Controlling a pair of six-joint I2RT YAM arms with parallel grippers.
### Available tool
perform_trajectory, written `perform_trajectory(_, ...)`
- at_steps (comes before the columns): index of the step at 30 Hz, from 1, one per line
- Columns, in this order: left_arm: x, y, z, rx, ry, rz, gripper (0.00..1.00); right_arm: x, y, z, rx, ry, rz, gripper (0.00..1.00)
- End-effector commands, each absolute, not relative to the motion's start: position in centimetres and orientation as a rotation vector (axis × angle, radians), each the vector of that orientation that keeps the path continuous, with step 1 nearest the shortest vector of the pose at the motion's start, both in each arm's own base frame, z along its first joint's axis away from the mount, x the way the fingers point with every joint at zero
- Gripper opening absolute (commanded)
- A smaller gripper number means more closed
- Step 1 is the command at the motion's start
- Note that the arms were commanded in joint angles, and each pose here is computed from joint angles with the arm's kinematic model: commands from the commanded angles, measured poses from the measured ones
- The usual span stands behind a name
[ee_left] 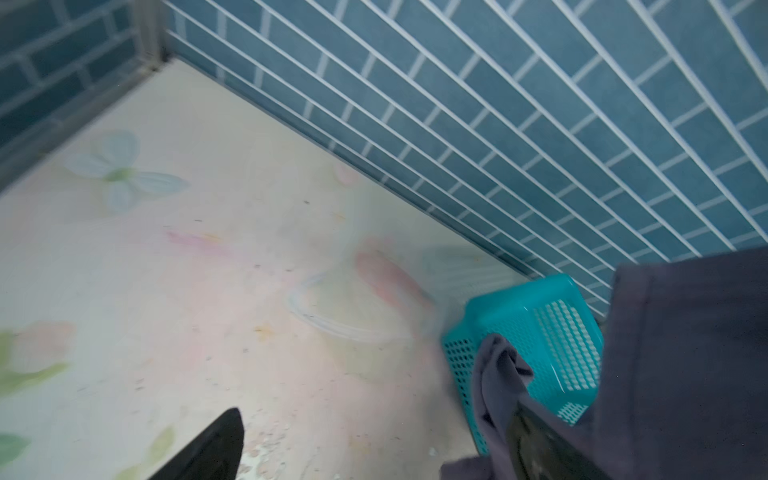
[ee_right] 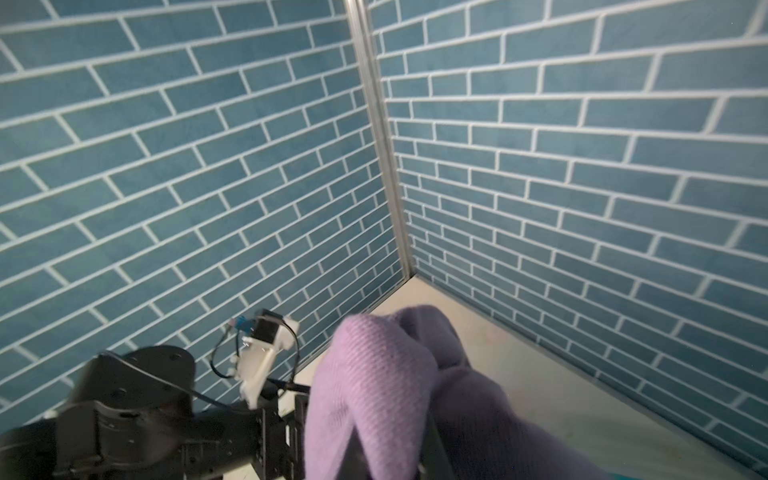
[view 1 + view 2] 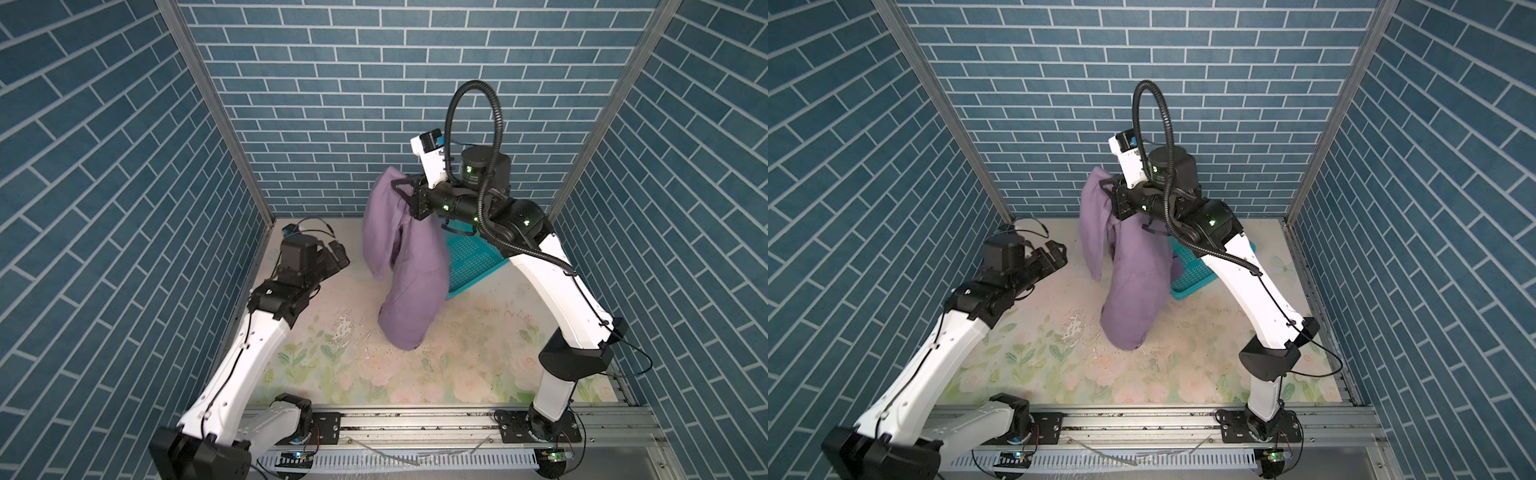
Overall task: Fold and stack the trousers
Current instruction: 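Pull the trousers onto the table with the right gripper while the left arm reaches forward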
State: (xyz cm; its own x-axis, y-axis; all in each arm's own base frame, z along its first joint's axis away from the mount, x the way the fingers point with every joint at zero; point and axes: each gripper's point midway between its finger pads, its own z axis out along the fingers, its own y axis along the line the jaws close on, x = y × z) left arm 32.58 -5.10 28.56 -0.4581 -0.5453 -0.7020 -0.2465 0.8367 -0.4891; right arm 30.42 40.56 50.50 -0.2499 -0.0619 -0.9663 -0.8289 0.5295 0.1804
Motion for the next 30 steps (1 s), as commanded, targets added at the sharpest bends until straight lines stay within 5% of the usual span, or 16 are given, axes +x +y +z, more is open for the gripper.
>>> perform_trajectory(1,29.5,-1.2,25.8,-0.674,2.125,-0.175,0.99,30.6,44.3,44.9,-0.83,1.786,0.955,0.0)
perform_trajectory(4,28.9,-0.5,25.6,-0.681,2.141,-0.143,0.99,31.8,45.6,36.3,-0.828,2.025,0.926,0.03)
perform_trajectory(8,29.4,-1.1,24.5,-0.665,2.2,-0.147,0.99,33.5,43.2,28.0,-0.812,2.283,0.733,0.4)
perform_trajectory(13,30.5,-2.2,23.0,-0.626,2.261,-0.177,0.99,36.3,35.4,25.4,-0.616,2.356,0.586,0.64)
perform_trajectory(21,33.9,-8.8,20.6,-0.417,2.346,-0.478,0.99,37.1,21.7,20.3,-0.295,2.458,0.288,0.67)
perform_trajectory(30,36.9,-14.2,17.1,-0.302,2.47,-0.555,0.99,39.4,21.0,18.8,-0.224,2.524,0.523,0.65)
